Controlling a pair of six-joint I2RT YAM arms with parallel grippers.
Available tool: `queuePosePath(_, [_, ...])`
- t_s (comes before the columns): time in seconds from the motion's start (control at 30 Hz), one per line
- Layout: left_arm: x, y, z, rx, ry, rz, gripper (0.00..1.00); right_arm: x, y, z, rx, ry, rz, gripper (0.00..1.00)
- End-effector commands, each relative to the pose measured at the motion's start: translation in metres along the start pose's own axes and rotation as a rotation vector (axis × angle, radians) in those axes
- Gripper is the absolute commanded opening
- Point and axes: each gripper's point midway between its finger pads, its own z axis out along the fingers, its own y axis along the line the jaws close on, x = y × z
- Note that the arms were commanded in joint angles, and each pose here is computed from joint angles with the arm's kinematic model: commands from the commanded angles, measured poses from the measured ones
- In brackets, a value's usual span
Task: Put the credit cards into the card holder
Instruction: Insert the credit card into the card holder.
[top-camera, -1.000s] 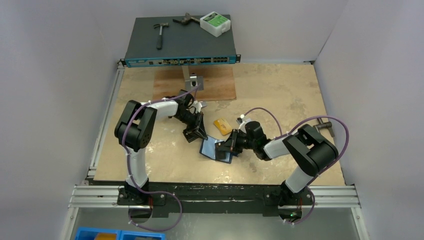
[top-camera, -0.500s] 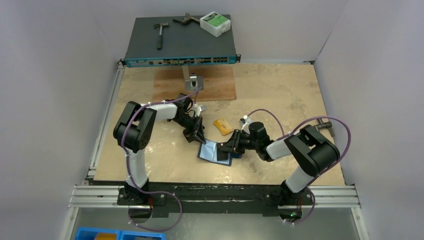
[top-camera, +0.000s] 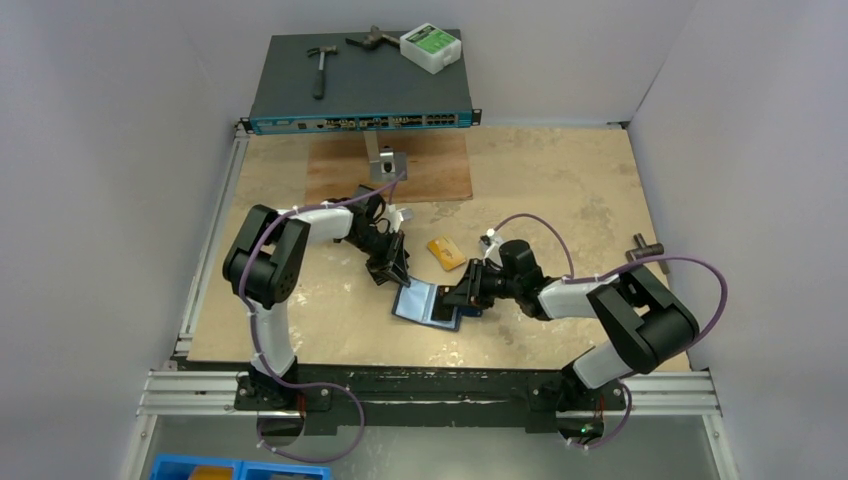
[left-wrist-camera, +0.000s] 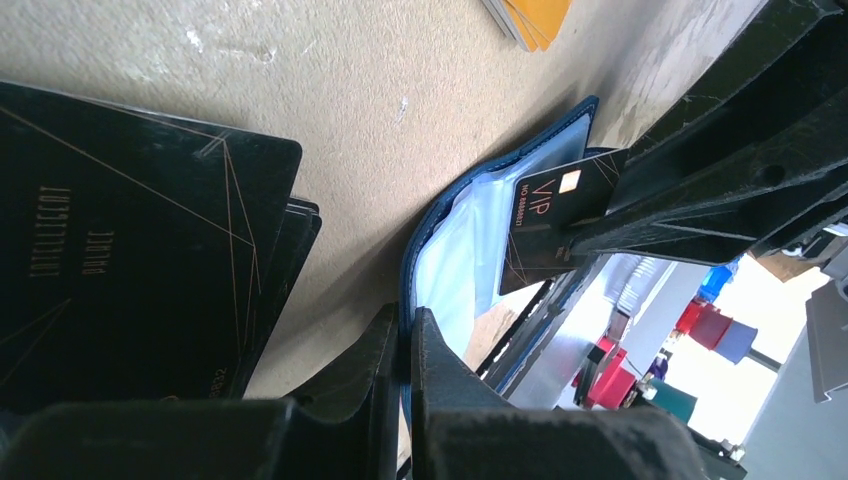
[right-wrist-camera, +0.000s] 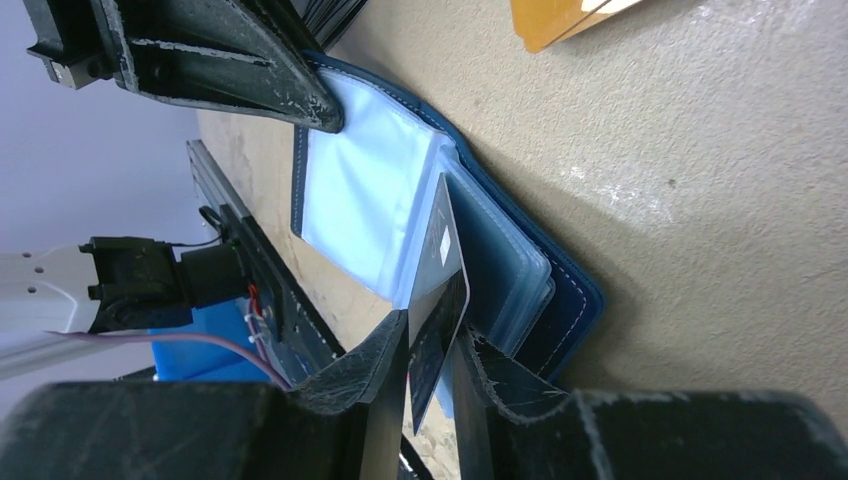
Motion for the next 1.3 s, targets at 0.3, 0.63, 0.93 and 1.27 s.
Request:
queuePosePath(0.3, [-0.012,-0.012,-0.008,0.008,-0.073,0.06,0.0,-0.004,0.018,-0.002,-0.07,0.008,-0.003,0.0])
queuePosePath(0.63, [-0.029,-0.021,-0.008,0.049,-0.162,0.053,0.0,-0.022,0.018,-0.002,-0.052,-0.105,0.027,0.0])
queuePosePath(0.93, [-0.023,-0.013,-0.005,0.022,-0.163,0.041,0.0,-0.033,0.006,-0.002,-0.034,-0.215,0.074,0.0])
queuePosePath(1.27, [-0.014,-0.005,0.0,-0.006,-0.137,0.017,0.11,-0.027,0.003,0.005,-0.097,-0.212,0.121,0.0])
